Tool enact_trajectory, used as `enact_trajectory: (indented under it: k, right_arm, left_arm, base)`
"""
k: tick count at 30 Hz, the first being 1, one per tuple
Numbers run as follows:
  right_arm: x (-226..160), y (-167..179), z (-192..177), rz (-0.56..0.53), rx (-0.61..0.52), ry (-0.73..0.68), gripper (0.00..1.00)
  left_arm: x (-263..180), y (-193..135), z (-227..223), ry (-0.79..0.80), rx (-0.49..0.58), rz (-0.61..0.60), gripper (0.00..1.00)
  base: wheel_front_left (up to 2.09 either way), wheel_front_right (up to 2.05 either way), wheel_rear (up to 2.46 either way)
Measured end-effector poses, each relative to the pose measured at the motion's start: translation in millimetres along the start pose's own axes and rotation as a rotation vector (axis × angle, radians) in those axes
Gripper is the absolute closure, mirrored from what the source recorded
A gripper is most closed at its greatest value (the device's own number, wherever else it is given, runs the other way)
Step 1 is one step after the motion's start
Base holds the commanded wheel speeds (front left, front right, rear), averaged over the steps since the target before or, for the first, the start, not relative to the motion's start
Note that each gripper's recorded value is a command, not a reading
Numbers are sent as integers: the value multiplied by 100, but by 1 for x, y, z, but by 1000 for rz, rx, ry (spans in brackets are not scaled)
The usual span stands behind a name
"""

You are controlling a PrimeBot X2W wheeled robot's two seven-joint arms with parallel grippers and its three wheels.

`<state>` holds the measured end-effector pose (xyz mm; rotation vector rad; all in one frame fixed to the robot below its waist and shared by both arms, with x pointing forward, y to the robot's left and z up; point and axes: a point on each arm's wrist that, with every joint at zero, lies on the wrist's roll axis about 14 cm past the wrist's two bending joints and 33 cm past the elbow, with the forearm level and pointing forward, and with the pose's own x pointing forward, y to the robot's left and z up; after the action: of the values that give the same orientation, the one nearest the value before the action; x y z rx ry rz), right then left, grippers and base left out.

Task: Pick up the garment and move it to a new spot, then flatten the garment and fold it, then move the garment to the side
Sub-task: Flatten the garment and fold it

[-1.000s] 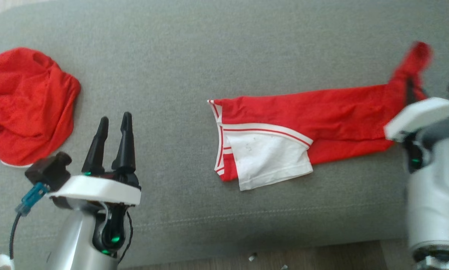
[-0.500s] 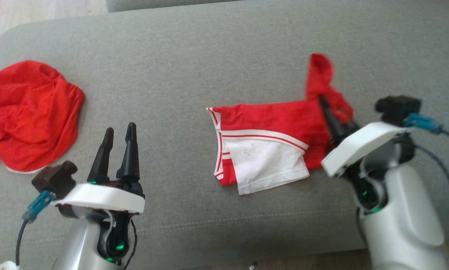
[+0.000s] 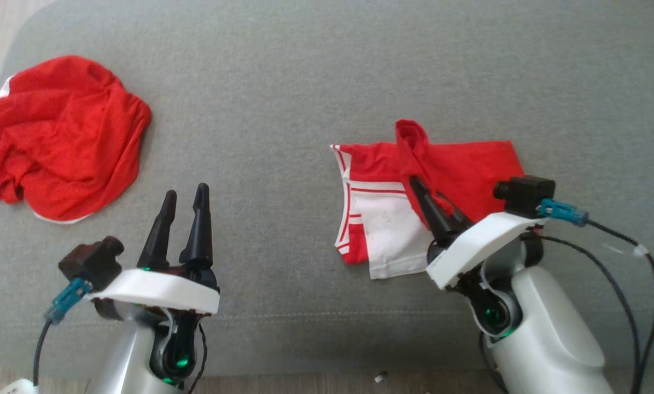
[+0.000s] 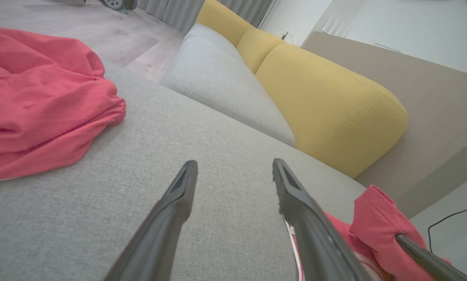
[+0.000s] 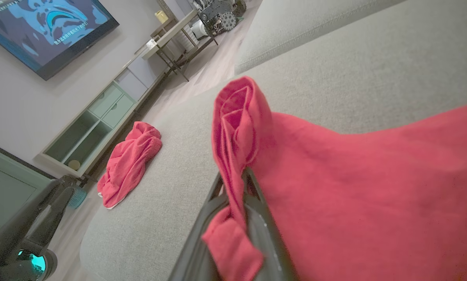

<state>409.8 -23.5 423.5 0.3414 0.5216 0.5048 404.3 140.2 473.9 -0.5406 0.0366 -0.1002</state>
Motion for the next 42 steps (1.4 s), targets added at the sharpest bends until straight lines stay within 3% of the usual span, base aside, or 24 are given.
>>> enact_trajectory:
  k: [1, 2, 3, 4, 9, 14, 20, 28, 30, 34, 42]
  right_arm:
    - [3, 0, -5, 3, 5, 11, 100]
    - [6, 0, -8, 6, 14, 16, 89]
    - [9, 1, -9, 12, 24, 16, 32]
    - [12, 3, -10, 20, 36, 15, 0]
    - [23, 17, -9, 71, 95, 14, 0]
    - [22, -1, 12, 20, 99, -60, 0]
    - [9, -34, 54, -89, 13, -196, 0]
    - [-36, -77, 115, -241, -258, -384, 0]
    - [-50, -87, 124, -274, -279, -429, 0]
    - [-77, -104, 123, -341, -281, -489, 0]
    - [-100, -114, 103, -397, -335, -495, 0]
  left_arm:
    - [0, 2, -1, 3, 0, 7, 0]
    - [-1, 5, -2, 6, 0, 14, 0]
    - [-1, 7, -3, 9, 0, 21, 0]
    - [-1, 9, -4, 11, 0, 27, 0]
    - [-1, 15, -5, 16, 0, 45, 0]
    - [0, 11, -7, 22, -2, 34, 0]
    - [4, -1, -7, 20, -5, 0, 0]
    - [14, -20, 3, -17, -14, -58, 0]
    - [16, -23, 8, -34, -17, -66, 0]
    - [19, -33, 20, -71, 12, -98, 0]
    - [18, -50, 32, -113, 166, -153, 0]
  base:
    - [0, 0, 0]
    - [0, 0, 0]
    - [0, 0, 0]
    - [0, 0, 0]
    - [0, 0, 0]
    - [0, 0, 0]
    - [0, 0, 0]
    - [0, 0, 0]
    - [0, 0, 0]
    - [0, 0, 0]
    - [0, 0, 0]
